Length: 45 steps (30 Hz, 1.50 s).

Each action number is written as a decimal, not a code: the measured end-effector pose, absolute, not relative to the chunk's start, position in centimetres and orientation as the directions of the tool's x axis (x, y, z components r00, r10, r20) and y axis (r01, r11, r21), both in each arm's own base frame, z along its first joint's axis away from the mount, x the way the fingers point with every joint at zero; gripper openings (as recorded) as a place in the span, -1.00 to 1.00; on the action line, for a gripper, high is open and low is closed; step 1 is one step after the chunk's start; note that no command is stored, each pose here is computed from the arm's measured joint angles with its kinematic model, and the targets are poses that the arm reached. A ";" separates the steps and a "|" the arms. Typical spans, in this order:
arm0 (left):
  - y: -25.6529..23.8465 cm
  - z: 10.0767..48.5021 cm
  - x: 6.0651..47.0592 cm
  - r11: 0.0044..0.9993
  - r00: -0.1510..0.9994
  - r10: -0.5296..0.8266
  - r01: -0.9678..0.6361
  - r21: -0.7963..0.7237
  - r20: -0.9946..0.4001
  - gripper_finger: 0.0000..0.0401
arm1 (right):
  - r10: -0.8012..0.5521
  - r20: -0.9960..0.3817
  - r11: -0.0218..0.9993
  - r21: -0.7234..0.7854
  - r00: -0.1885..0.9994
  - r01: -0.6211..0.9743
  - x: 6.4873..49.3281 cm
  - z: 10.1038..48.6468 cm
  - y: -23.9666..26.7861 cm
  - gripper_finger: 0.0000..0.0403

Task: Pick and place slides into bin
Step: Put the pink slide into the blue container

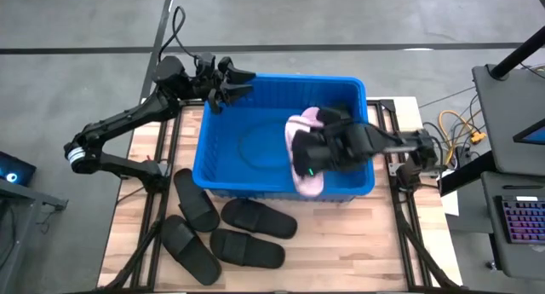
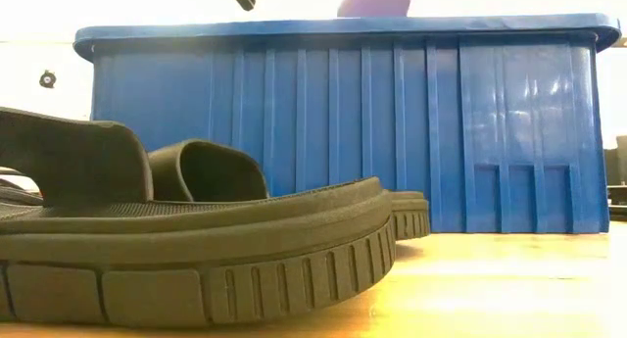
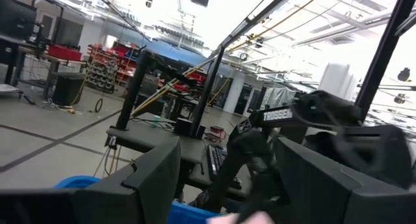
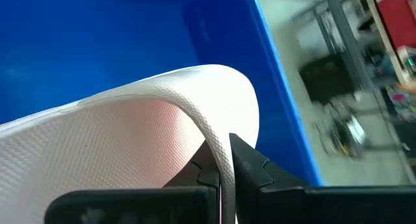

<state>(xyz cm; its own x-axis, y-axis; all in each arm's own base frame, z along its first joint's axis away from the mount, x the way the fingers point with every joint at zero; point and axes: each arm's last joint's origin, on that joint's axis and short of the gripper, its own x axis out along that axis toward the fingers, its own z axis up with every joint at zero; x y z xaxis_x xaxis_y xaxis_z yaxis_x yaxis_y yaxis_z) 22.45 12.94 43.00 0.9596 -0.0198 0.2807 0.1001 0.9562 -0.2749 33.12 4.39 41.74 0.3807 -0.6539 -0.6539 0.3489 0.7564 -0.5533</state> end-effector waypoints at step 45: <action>15.6 44.0 17.7 0.987 0.946 0.159 -0.146 -0.068 0.284 0.18 | -0.676 -0.697 0.734 -0.667 0.238 0.132 31.6 21.8 -16.1 -0.96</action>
